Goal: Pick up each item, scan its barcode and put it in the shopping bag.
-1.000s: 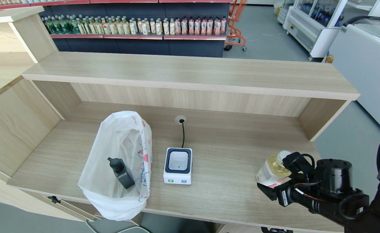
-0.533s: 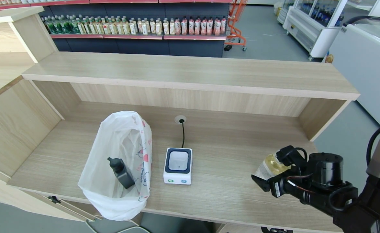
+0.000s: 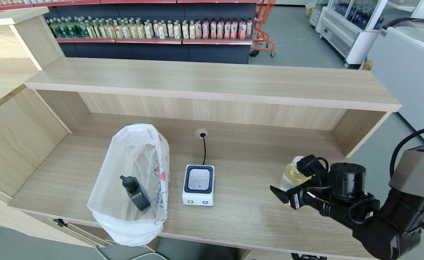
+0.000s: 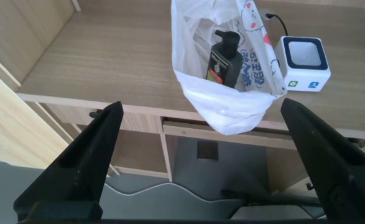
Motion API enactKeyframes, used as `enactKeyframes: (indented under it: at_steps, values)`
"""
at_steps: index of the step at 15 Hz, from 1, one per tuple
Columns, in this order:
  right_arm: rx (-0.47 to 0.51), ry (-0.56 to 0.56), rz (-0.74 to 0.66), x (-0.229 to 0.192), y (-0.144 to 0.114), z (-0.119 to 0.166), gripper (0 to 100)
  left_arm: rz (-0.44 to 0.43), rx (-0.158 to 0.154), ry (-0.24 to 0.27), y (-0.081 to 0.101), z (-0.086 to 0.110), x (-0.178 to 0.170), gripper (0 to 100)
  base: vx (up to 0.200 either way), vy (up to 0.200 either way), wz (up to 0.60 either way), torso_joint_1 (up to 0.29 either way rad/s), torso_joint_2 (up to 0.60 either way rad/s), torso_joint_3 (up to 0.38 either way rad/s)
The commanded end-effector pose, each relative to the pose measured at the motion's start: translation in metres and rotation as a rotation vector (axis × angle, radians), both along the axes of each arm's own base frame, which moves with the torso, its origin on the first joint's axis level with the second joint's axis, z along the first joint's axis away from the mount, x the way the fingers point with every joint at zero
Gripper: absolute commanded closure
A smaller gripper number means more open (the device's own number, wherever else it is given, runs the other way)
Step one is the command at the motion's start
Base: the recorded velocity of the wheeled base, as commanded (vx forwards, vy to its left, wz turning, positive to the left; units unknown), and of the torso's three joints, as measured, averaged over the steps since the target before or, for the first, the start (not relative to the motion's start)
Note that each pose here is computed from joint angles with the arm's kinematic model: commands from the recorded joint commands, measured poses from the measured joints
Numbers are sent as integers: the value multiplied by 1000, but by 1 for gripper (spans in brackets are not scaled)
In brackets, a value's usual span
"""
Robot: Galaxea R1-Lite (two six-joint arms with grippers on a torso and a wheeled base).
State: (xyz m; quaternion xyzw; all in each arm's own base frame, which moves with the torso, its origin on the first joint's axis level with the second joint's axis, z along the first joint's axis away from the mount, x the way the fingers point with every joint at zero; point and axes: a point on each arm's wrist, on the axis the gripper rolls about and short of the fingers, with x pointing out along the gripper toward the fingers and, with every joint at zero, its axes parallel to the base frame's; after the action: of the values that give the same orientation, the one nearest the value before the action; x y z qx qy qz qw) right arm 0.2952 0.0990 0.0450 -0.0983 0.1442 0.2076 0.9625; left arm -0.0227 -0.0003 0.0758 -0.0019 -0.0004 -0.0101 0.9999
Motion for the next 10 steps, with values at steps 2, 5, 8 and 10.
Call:
enactKeyframes:
  at_steps: [2,5,8,10]
  values:
    - [-4,-18,21,5,6,0,100,0,-1,-1,0,0,0,0,0,0,0,0,0,0]
    - [-10,-21,25,5,7,0,100,0,-1,-1,0,0,0,0,0,0,0,0,0,0]
    - [-8,-22,26,5,7,0,100,0,-1,-1,0,0,0,0,0,0,0,0,0,0]
    - [-7,-23,26,5,7,1,100,0,-1,-1,0,0,0,0,0,0,0,0,0,0]
